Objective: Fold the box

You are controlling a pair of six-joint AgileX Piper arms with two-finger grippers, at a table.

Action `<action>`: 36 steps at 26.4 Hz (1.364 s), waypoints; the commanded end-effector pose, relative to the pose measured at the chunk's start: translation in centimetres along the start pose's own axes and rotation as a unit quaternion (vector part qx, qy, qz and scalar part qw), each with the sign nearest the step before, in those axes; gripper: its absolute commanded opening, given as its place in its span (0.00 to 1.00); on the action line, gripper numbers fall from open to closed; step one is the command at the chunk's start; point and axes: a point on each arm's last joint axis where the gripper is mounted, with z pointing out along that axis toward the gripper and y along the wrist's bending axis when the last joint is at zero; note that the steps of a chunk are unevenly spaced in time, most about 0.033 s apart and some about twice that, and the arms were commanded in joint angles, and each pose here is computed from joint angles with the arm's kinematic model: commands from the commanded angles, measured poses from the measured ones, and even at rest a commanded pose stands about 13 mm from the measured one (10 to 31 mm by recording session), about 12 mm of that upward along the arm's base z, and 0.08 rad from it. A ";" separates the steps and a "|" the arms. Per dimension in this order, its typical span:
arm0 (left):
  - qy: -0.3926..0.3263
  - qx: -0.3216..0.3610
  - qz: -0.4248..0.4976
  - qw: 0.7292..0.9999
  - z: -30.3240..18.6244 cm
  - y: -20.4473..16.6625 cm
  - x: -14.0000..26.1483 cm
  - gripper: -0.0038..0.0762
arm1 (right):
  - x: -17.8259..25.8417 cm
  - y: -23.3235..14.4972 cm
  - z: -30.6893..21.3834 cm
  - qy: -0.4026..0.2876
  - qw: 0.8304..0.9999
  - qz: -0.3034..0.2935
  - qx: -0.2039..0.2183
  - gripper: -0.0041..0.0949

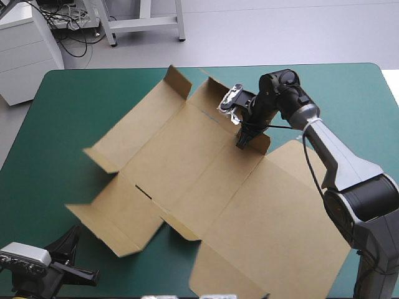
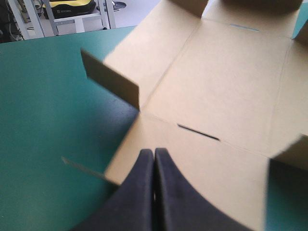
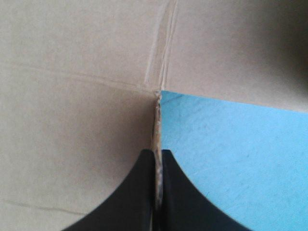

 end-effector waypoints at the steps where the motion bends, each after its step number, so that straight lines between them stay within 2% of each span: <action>1: -0.037 0.000 -0.005 0.999 -0.1 0.1 -1.2 0.01 | -2.1 0.7 -3.0 -0.054 0.992 -0.099 0.063 0.02; 5: -0.037 0.000 -0.006 0.999 -0.1 0.1 -1.2 0.01 | -4.2 1.8 -2.7 -0.088 0.973 -0.195 0.090 0.02; 8: -0.037 0.000 -0.006 0.999 -0.1 0.1 -1.2 0.01 | -5.5 2.6 -2.9 -0.130 0.955 -0.244 0.108 0.02; 12: -0.037 0.000 -0.006 0.999 -0.1 0.1 -1.2 0.01 | -6.4 2.6 -2.5 -0.171 0.946 -0.252 0.110 0.02; 20: -0.037 0.000 -0.006 0.999 -0.1 0.0 -1.2 0.01 | -6.5 2.5 -0.3 -0.159 0.954 -0.236 0.094 0.05; 24: -0.037 0.000 -0.006 0.999 -0.1 0.0 -1.2 0.01 | -6.4 2.5 0.2 -0.150 0.957 -0.233 0.088 0.17; 31: -0.037 0.000 -0.006 0.999 -0.1 0.0 -1.2 0.01 | -6.5 2.4 0.1 -0.152 0.956 -0.234 0.095 0.60; 36: -0.037 0.000 -0.005 0.999 -0.1 0.1 -1.2 0.01 | -6.4 2.4 -1.3 -0.166 0.961 -0.199 0.101 0.62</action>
